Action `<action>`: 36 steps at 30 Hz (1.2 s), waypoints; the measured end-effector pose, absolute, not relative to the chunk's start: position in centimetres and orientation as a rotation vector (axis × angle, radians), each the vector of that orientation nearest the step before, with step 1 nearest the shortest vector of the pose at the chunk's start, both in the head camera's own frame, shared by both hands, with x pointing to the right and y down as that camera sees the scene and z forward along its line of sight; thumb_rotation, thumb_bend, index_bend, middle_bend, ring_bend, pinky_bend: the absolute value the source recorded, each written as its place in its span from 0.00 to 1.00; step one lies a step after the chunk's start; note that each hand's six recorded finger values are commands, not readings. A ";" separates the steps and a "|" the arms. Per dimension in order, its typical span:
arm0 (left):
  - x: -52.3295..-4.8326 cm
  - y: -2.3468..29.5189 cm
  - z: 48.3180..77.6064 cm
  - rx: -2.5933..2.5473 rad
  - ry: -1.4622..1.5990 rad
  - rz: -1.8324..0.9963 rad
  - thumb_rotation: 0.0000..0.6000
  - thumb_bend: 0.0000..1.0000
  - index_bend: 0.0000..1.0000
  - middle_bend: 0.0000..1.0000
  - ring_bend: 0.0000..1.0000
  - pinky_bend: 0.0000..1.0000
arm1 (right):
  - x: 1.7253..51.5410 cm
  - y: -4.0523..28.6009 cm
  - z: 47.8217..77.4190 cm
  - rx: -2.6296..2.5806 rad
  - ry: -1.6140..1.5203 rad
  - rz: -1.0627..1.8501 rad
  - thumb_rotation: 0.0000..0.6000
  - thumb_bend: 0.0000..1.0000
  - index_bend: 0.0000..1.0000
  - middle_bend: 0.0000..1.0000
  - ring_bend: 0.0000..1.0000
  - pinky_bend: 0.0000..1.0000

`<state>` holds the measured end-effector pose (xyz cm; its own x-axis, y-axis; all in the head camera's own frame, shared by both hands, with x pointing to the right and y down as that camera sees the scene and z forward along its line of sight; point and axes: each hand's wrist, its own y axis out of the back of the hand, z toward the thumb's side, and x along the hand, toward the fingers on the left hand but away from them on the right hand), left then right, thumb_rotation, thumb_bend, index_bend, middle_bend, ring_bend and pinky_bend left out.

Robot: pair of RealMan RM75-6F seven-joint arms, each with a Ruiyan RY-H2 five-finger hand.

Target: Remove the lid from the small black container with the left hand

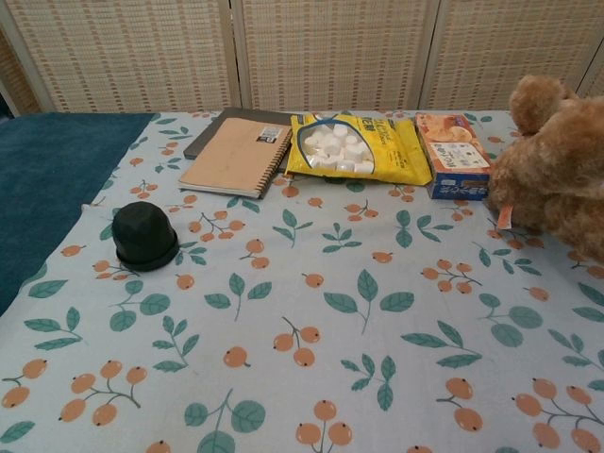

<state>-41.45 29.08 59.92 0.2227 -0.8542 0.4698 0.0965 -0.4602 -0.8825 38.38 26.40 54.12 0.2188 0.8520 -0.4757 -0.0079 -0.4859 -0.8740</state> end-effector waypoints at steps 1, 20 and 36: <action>-41.4 29.1 60.0 -1.629 0.723 -1.376 1.00 0.38 0.00 0.00 0.00 0.02 | 38.4 26.4 54.2 -1.703 -0.793 1.369 1.00 0.18 0.00 0.00 0.00 0.00; -33.7 27.3 66.2 -1.800 0.675 -1.243 1.00 0.34 0.00 0.00 0.00 0.04 | 38.1 26.5 55.4 -1.661 -0.753 1.415 1.00 0.18 0.00 0.00 0.00 0.00; -31.4 23.4 70.2 -1.759 0.696 -1.285 1.00 0.34 0.00 0.00 0.00 0.03 | 38.0 26.0 56.9 -1.637 -0.725 1.472 1.00 0.18 0.00 0.00 0.00 0.00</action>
